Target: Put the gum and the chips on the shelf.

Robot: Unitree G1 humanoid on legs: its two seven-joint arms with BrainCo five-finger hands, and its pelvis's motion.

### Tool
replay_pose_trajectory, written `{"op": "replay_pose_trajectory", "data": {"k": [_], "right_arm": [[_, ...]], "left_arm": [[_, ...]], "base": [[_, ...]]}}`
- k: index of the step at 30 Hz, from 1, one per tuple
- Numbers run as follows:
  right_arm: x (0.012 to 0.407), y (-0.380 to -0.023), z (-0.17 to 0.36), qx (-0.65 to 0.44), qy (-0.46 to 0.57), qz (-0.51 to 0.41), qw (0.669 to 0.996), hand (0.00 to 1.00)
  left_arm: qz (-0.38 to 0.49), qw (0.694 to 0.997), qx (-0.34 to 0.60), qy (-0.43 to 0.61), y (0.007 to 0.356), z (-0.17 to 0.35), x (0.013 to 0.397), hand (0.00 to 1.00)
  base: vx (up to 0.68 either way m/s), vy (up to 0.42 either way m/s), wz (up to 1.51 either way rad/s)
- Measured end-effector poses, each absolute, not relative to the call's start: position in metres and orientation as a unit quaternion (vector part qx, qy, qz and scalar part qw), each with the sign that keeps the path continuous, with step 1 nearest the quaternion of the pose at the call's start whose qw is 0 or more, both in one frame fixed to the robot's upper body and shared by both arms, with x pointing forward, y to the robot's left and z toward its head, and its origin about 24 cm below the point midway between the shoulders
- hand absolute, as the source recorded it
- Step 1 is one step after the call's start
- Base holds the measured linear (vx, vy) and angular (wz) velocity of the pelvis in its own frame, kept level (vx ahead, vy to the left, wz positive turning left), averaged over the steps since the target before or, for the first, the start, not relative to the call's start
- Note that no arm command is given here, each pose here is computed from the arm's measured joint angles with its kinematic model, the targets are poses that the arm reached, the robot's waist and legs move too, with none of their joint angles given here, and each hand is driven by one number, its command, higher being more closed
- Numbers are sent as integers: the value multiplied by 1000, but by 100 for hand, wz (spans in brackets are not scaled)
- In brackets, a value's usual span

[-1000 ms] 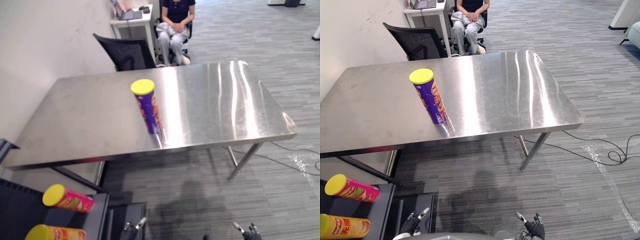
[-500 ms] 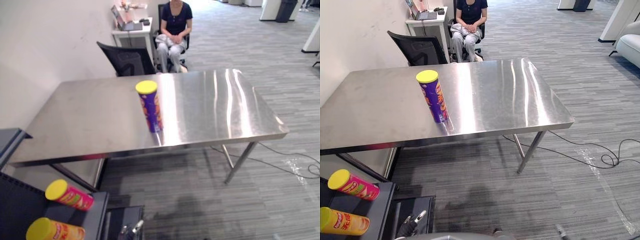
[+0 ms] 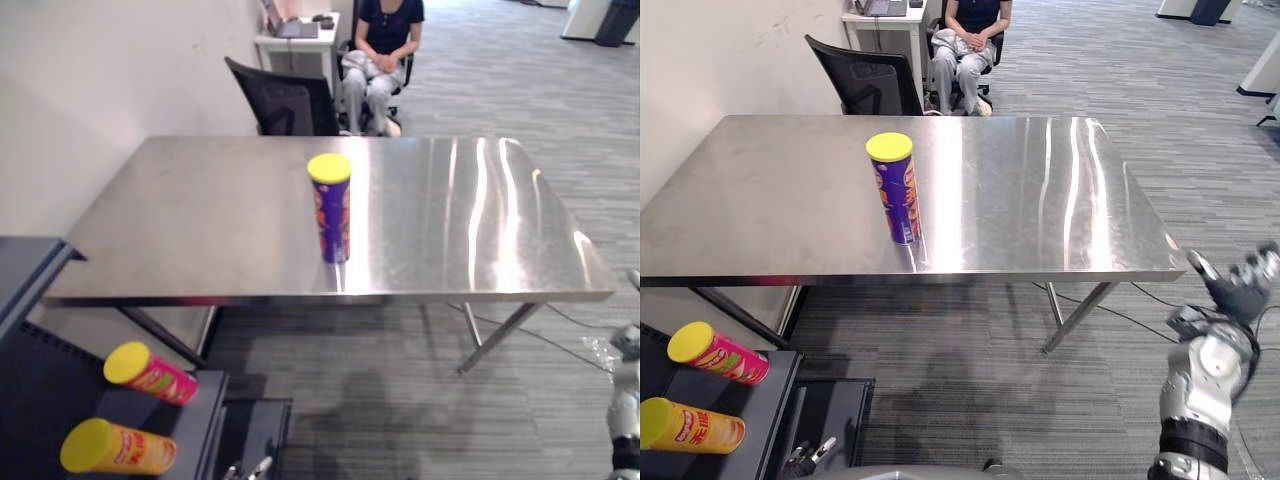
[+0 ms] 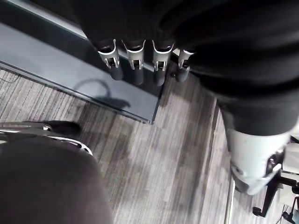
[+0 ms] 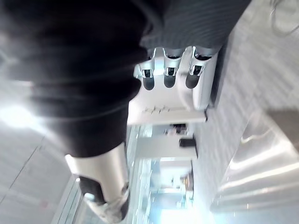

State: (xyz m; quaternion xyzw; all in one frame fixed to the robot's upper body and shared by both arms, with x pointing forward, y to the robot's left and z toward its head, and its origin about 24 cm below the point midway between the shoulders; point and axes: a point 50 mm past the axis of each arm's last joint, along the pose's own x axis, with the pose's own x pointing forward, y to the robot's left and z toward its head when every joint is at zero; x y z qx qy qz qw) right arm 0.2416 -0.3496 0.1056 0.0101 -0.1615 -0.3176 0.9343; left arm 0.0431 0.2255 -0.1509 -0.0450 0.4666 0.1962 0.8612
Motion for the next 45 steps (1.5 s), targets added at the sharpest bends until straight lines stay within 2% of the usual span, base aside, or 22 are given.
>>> {"op": "replay_pose_trajectory", "data": {"k": [4, 7, 11, 18, 28, 45], "right_arm": [[274, -309, 130, -17, -195, -182, 964, 0], [291, -286, 142, -47, -201, -99, 973, 0], [309, -261, 156, -70, -209, -16, 975, 0], [338, -233, 163, -80, -189, 57, 977, 0], [356, -222, 156, -90, -141, 85, 982, 0], [367, -217, 160, -95, -132, 88, 983, 0]], "left_arm": [[195, 861, -46, 467, 223, -151, 43, 0], [195, 862, -46, 466, 223, -151, 44, 0], [194, 864, -47, 463, 222, -150, 45, 0], [195, 859, -49, 471, 221, -151, 37, 0], [193, 856, -49, 477, 221, -150, 34, 0], [173, 865, -42, 469, 219, -148, 40, 0]], "base": [[-25, 33, 9], [-42, 16, 19], [-38, 21, 24], [-7, 27, 21], [-6, 21, 9], [-1, 2, 3]]}}
